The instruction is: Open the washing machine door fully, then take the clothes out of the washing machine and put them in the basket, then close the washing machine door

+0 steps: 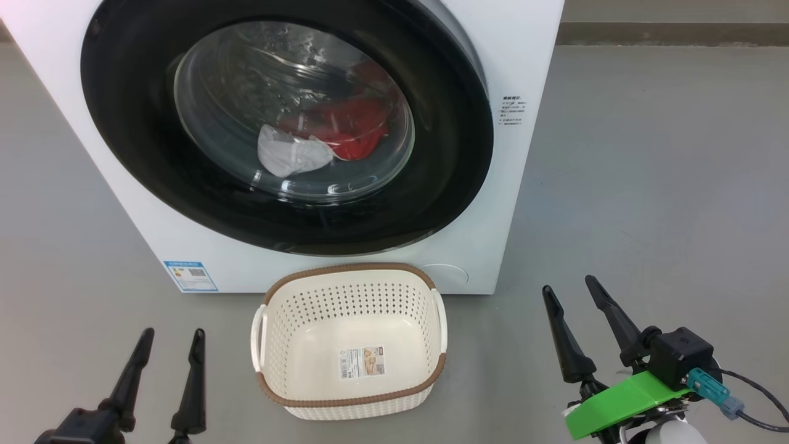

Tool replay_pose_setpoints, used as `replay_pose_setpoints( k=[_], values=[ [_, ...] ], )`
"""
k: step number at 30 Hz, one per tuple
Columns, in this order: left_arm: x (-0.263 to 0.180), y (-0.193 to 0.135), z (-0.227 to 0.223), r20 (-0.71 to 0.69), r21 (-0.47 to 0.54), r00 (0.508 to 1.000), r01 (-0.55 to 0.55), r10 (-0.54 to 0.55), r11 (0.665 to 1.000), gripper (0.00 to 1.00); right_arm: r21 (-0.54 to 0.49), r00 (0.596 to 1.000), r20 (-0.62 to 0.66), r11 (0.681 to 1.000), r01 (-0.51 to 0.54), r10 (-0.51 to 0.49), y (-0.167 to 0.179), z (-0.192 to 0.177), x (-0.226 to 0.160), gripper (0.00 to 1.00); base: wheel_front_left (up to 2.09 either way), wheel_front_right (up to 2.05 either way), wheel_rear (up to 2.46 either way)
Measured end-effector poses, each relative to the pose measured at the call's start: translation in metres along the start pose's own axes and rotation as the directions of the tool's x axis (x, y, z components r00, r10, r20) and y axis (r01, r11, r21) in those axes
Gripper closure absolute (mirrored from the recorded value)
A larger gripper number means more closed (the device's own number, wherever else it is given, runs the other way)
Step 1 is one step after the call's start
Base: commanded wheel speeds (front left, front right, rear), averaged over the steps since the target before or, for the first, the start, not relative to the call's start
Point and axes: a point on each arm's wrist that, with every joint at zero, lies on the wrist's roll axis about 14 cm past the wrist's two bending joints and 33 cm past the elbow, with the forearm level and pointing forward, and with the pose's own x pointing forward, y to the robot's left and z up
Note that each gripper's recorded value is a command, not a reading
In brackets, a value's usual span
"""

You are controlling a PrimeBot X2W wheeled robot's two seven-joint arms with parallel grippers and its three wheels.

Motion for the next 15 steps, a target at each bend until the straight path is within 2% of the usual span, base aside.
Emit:
replay_pose_setpoints(
  k=[15],
  values=[
    [0.0017,0.0012,-0.0044,-0.013,-0.002,1.000,-0.004,0.004,1.000,0.00,0.006,1.000,-0.010,1.000,0.008,-0.008,-0.0033,-0.0047,0.0021,0.00,0.00,0.00,0.00]
  ],
)
